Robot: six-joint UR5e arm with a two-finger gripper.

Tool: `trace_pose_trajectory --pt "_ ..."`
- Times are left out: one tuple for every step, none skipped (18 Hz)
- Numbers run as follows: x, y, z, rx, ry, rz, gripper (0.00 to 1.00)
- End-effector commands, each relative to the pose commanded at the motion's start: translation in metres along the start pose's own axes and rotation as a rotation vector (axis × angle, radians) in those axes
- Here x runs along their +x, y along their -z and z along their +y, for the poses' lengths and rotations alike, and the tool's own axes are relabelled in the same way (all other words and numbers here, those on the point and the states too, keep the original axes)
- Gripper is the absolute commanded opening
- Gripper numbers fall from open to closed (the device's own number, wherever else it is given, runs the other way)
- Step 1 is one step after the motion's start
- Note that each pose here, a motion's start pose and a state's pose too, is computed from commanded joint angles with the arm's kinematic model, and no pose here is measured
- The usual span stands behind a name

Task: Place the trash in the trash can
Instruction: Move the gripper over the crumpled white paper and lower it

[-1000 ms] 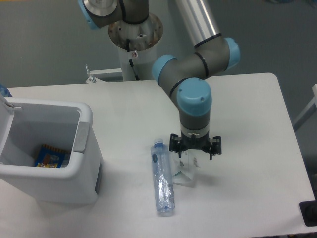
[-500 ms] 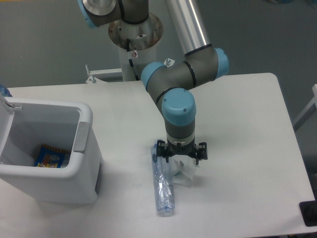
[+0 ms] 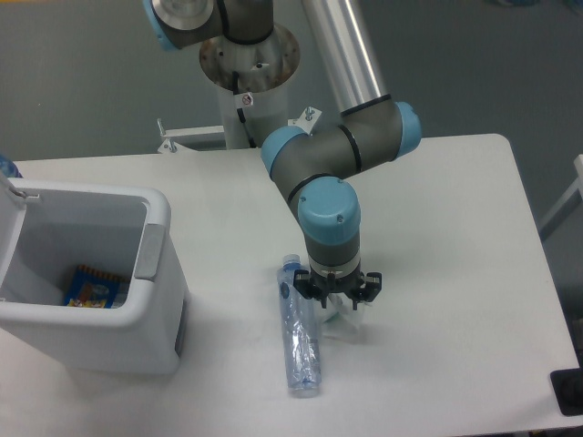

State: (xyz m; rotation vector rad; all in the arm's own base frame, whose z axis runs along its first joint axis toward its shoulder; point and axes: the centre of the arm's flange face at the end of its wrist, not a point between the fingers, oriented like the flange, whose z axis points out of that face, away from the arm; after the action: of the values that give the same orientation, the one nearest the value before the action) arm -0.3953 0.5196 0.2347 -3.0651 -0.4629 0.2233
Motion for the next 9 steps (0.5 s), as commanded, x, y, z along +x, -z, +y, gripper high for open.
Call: trace_pose_trajectory --pt "-0.001 0.002 0.000 0.002 0.000 -0.003 0.00" --pt "-0.002 0.003 0.000 0.005 0.001 -0.003 0.00" --pt "-0.002 0.005 -0.001 0.009 -0.001 -0.006 0.00" --pt "-0.005 0.008 -0.002 0.012 0.001 -0.008 0.00" --pt "-0.008 0.011 -0.003 0.018 0.003 -0.012 0.00" --pt "-0.013 0.014 -0.003 0.025 0.010 -0.016 0.00" --pt "-0.022 0.019 -0.002 0.037 0.028 -0.018 0.00" --pt "-0.033 0.024 -0.001 0.045 0.044 -0.022 0.00" --pt "-0.040 0.030 -0.002 0.058 0.054 -0.029 0.00"
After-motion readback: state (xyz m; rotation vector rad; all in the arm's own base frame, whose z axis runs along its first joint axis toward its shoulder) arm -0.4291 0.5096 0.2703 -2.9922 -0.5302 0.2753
